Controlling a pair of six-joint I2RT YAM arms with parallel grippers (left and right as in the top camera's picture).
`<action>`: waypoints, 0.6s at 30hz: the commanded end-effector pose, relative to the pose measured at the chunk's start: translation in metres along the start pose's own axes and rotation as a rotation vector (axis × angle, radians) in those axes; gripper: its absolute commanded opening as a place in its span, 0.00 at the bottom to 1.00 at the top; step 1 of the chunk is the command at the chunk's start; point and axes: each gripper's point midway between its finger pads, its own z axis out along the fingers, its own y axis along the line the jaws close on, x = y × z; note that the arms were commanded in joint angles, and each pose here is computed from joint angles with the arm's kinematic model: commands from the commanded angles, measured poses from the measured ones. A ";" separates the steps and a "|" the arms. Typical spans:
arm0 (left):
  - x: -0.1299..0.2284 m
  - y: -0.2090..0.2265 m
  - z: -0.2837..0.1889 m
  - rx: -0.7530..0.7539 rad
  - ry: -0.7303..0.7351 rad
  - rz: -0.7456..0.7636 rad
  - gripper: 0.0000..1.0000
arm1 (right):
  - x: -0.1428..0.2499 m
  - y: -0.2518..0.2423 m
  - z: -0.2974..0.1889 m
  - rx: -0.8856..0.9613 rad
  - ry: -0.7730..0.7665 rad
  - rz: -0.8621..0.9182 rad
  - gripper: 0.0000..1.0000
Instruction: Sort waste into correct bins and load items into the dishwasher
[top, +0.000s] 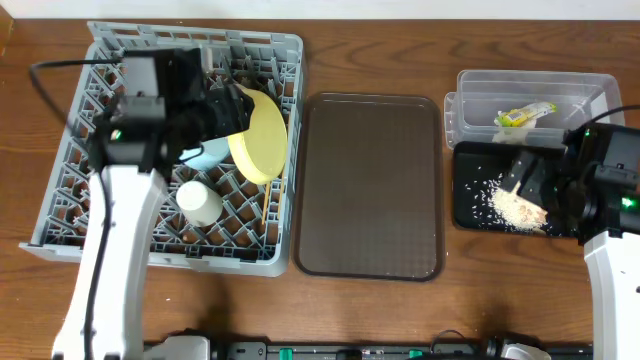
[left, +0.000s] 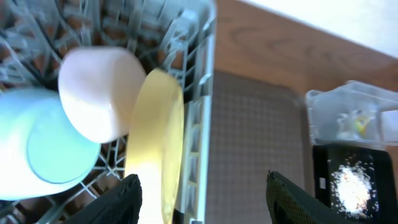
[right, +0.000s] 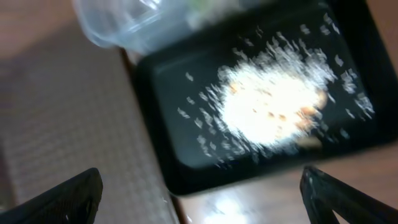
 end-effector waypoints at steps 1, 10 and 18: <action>-0.001 0.001 -0.022 -0.042 -0.045 0.042 0.65 | -0.013 0.030 -0.007 -0.155 -0.049 -0.082 0.99; 0.054 0.066 -0.037 -0.396 0.157 -0.027 0.70 | -0.014 0.088 -0.002 -0.333 -0.104 -0.454 0.99; 0.099 0.073 -0.063 -0.457 0.327 -0.054 0.70 | 0.034 0.060 0.022 -0.195 0.138 -0.437 0.99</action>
